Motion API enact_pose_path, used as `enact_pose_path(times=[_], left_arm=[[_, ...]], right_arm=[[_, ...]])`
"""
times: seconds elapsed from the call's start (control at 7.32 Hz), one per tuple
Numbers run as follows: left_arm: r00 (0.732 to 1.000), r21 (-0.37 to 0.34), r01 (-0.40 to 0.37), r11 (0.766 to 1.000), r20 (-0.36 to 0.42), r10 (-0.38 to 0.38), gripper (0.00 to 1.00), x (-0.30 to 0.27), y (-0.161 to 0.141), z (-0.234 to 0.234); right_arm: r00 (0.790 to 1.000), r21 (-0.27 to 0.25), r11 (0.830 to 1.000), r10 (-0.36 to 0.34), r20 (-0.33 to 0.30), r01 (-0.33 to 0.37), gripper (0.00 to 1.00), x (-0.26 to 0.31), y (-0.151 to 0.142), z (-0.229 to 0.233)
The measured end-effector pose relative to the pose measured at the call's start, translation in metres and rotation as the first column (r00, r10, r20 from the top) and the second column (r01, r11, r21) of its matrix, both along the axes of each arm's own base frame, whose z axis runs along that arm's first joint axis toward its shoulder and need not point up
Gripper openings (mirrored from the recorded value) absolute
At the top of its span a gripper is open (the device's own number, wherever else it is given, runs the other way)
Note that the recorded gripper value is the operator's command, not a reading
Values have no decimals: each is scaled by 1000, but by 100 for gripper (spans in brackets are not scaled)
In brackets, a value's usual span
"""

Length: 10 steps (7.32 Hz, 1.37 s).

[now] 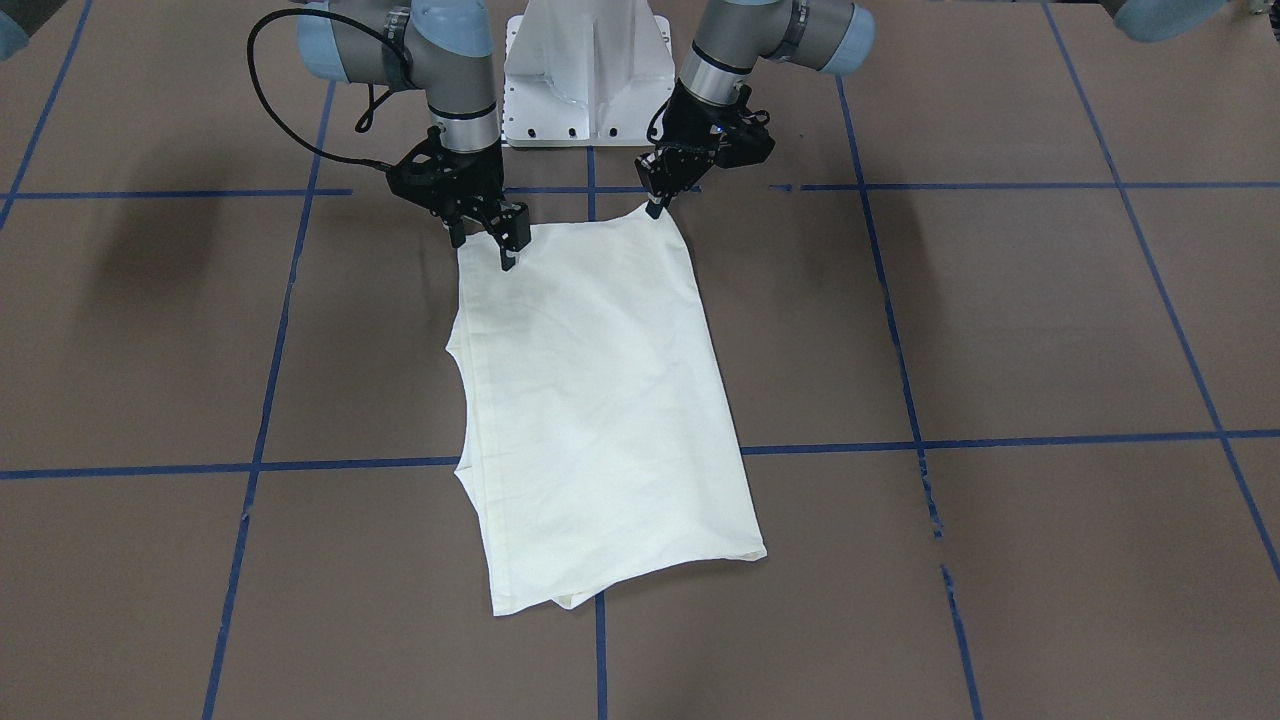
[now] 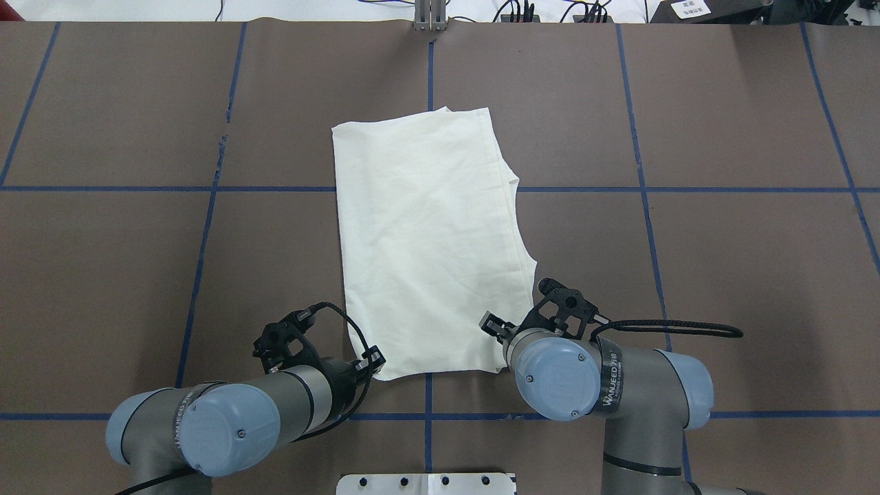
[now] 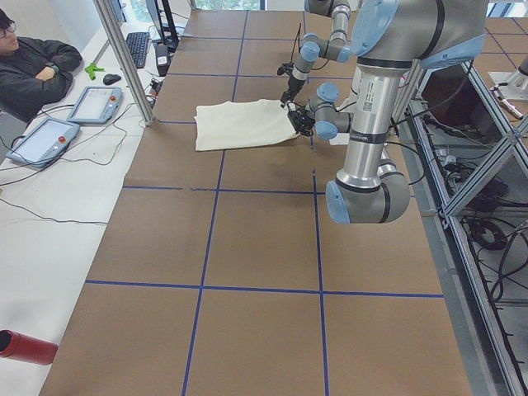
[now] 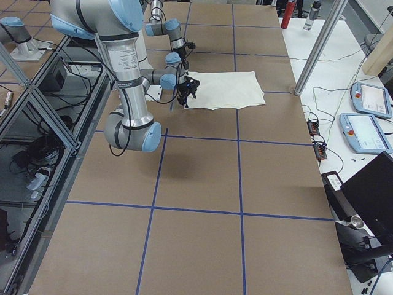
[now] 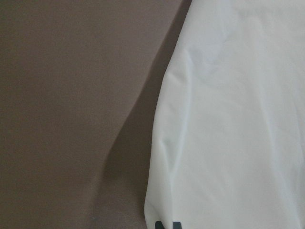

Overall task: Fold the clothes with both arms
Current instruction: 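Move the right gripper to the shirt's near corner beside the left gripper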

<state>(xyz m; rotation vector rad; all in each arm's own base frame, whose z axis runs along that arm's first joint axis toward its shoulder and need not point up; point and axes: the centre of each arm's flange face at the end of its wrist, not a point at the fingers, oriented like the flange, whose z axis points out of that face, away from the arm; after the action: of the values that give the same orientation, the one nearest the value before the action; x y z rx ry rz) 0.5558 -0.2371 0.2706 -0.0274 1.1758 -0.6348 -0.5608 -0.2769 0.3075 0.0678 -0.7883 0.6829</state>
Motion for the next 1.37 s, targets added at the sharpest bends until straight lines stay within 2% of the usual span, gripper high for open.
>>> enact_pose_path(times=[0.14,0.41,0.55,0.68,0.82,1.37], left_arm=[[1000,0,0,1000,0,0,0,0,0,0],[1000,0,1,1000,0,-1,0,0,0,0],[1000,0,1,1000,0,-1,0,0,0,0],[1000,0,1,1000,-1,-1,0,0,0,0],[1000,0,1,1000,-1,-1,0,0,0,0],[1000,0,1,1000,-1,-1,0,-1,0,-1]], right_arm=[[1000,-1,1000,-2,-2,2,66,-1,2,0],[1000,-9,1000,8,3,-8,41,-2,4,0],[1000,-13,1000,19,6,-18,39,-3,4,-1],[999,-15,999,34,8,-34,27,-4,5,-1],[999,-17,999,48,11,-47,0,-6,5,-1],[997,-19,998,66,31,-65,0,-9,2,-12]])
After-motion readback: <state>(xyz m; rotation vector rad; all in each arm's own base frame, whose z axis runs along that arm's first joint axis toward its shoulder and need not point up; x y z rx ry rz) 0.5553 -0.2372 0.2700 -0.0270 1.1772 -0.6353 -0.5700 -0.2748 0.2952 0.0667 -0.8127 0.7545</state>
